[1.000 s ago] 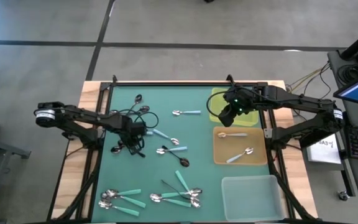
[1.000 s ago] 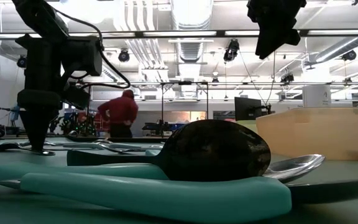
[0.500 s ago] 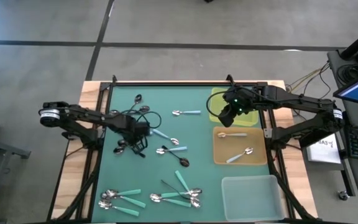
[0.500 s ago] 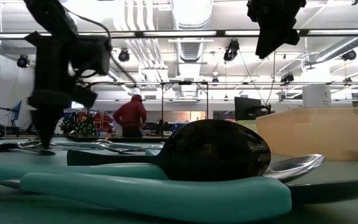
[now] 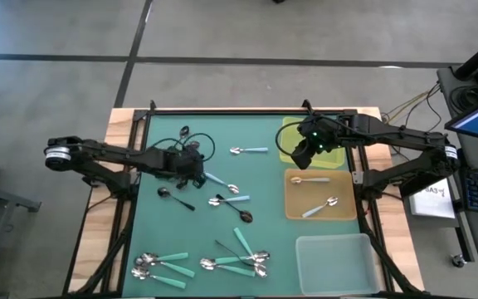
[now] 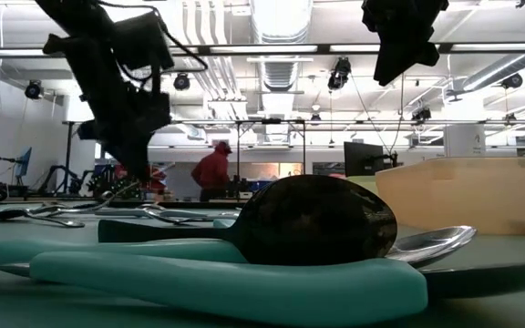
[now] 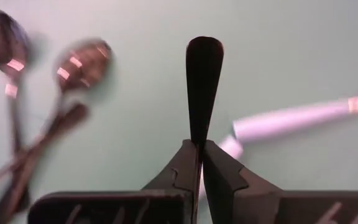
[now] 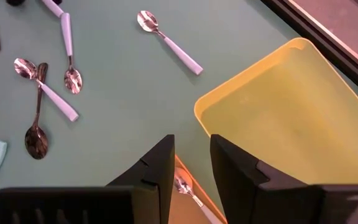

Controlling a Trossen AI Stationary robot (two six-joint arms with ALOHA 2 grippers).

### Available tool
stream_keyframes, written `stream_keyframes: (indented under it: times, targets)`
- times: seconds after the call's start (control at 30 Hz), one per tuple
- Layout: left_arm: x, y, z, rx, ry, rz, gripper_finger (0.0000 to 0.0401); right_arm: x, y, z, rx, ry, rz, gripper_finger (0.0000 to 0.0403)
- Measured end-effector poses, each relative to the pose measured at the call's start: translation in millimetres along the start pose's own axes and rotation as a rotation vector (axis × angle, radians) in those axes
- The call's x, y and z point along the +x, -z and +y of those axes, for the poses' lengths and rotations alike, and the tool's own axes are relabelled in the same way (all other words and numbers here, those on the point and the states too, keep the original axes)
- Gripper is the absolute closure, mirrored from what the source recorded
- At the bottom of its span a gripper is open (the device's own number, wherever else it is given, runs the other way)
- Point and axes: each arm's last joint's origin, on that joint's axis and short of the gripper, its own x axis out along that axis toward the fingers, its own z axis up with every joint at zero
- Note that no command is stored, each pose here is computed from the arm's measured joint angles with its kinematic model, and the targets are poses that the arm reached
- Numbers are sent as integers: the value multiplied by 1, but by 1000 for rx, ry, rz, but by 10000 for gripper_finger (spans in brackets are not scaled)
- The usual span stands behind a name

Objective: Sort silverware by color (type)
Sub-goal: Put the black spoon into the yellow bin

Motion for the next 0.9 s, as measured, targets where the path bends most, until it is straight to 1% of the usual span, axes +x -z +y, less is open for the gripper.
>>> stream_keyframes:
  times: [0.07,0.13,0.3,0.4,0.53,0.6,0.67,0.8,0.9]
  targets:
    - [-6,-6,1,-38,-1,-78,401,0,0,0,1,0,0,310]
    - [-14,-14,0,-88,30,-175,401,0,0,0,10,7,-7,310]
    - [-36,-38,-6,-240,210,-418,401,3,-6,2,27,-9,-79,310]
    - [-49,-53,-11,-295,316,-564,401,6,-11,6,42,-45,-149,310]
    - [-62,-69,-17,-359,426,-725,401,8,-20,10,97,-117,-245,310]
    - [-65,-75,-19,-384,459,-771,401,10,-23,13,120,-165,-295,310]
    - [-67,-78,-21,-398,475,-791,401,13,-27,17,126,-241,-337,310]
    - [-69,-87,-28,-428,494,-796,401,16,-33,23,151,-398,-428,310]
    - [-71,-97,-35,-450,508,-800,401,20,-35,26,179,-485,-475,307]
